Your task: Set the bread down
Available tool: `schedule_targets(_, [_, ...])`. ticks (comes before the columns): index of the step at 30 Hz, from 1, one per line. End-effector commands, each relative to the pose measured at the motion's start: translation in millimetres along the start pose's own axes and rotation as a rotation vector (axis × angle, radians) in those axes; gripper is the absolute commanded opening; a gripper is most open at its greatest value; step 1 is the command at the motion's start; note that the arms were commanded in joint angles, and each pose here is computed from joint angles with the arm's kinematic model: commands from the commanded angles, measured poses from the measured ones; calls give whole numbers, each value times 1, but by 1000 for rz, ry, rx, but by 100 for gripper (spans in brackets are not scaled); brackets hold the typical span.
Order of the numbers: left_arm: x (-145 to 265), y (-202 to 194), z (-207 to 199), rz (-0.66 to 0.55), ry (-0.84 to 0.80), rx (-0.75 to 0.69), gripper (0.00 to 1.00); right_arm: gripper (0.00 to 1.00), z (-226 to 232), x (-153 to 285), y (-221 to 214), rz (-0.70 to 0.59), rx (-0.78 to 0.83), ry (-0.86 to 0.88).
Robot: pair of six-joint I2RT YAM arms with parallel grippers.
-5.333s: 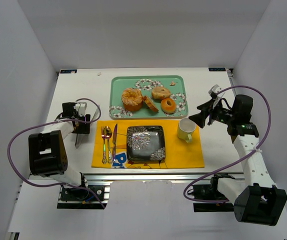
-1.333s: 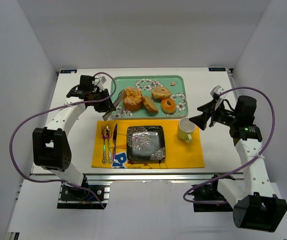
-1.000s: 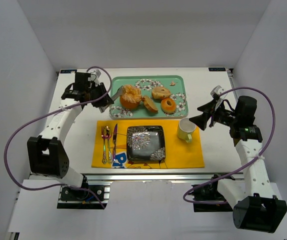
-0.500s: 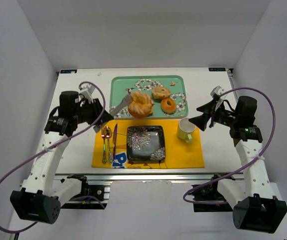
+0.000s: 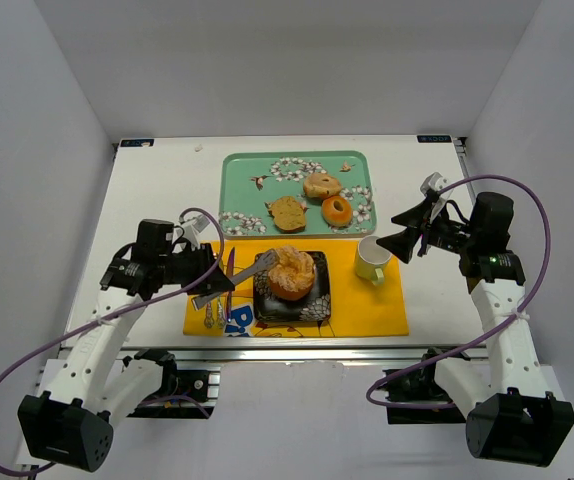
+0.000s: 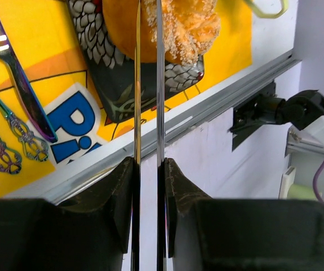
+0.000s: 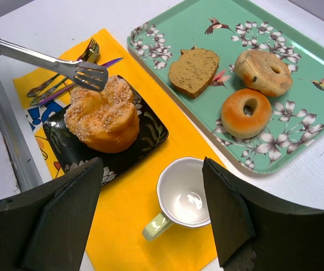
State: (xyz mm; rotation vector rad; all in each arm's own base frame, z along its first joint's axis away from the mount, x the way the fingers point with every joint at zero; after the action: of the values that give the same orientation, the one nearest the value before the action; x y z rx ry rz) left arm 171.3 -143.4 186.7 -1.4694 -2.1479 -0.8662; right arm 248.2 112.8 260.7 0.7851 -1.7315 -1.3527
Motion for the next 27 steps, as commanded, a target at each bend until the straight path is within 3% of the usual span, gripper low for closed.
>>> schedule_targets(1, [3, -1, -4, -18, -22, -49, 33, 76, 6, 1, 9, -21, 5, 24])
schedule_targets(4, [5, 1, -6, -31, -18, -56, 41, 76, 5, 1, 8, -18, 7, 22])
schedule_targets(13, [31, 16, -23, -118, 20, -100, 50, 76, 7, 2, 7, -18, 2, 27])
schedule_targets(20, [39, 28, -30, -166, 40, -112, 53, 76, 8, 1, 6, -19, -1, 32])
schedule_targets(27, [19, 83, -35, -269, 76, -53, 49, 76, 10, 1, 6, -24, 1, 41])
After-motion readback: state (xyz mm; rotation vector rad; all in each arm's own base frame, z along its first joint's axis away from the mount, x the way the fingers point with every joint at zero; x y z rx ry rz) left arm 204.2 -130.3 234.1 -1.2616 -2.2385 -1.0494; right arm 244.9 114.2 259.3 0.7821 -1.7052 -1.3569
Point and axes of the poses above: each gripper's point midway between its finger pads, its own x axis back along the fingers, its own z axis along the line the jaws close on, y = z × x, the point moved 2 cm from there along x, back along the fingers, and after that the axes turned 12 degrees about x, right-handed, at the moved point
